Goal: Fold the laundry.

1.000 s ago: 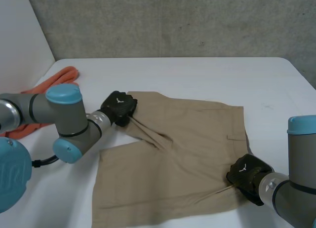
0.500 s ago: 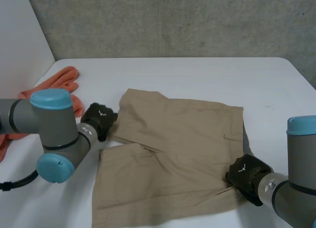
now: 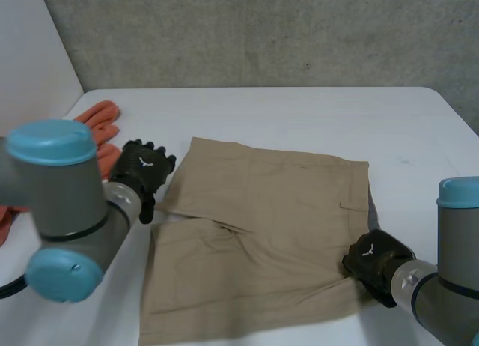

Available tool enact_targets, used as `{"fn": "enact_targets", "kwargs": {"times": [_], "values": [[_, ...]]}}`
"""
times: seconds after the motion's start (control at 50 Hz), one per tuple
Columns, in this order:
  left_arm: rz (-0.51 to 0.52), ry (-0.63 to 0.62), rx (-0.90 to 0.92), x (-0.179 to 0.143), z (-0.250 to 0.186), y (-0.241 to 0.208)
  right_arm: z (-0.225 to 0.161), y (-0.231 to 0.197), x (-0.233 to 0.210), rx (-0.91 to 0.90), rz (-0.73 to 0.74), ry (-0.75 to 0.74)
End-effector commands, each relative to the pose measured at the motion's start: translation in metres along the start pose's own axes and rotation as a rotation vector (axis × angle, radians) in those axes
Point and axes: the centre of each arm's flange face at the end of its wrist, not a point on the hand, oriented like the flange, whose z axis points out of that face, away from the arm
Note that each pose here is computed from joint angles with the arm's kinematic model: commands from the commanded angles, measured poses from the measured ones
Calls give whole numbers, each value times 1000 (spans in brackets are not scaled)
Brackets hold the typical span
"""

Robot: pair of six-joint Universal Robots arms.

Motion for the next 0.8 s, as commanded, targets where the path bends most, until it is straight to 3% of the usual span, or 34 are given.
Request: {"fn": "enact_targets", "kwargs": {"times": [0.02,0.16,0.32,0.56,0.7,0.8], "values": [[-152,-5,66,-9,-64,-12,2,-6,6,32,94,29],[-279,223,-104,26,-131,6,5,-9,13,53,159,55],[-279,307,-251,44,-146,29,7,-11,16,69,177,80],[-242,316,-304,65,-104,45,9,-12,22,83,186,111],[-273,146,-32,41,-61,-1,9,-23,35,129,181,155],[-135,74,71,39,-4,-16,15,-46,62,207,171,230]]}}
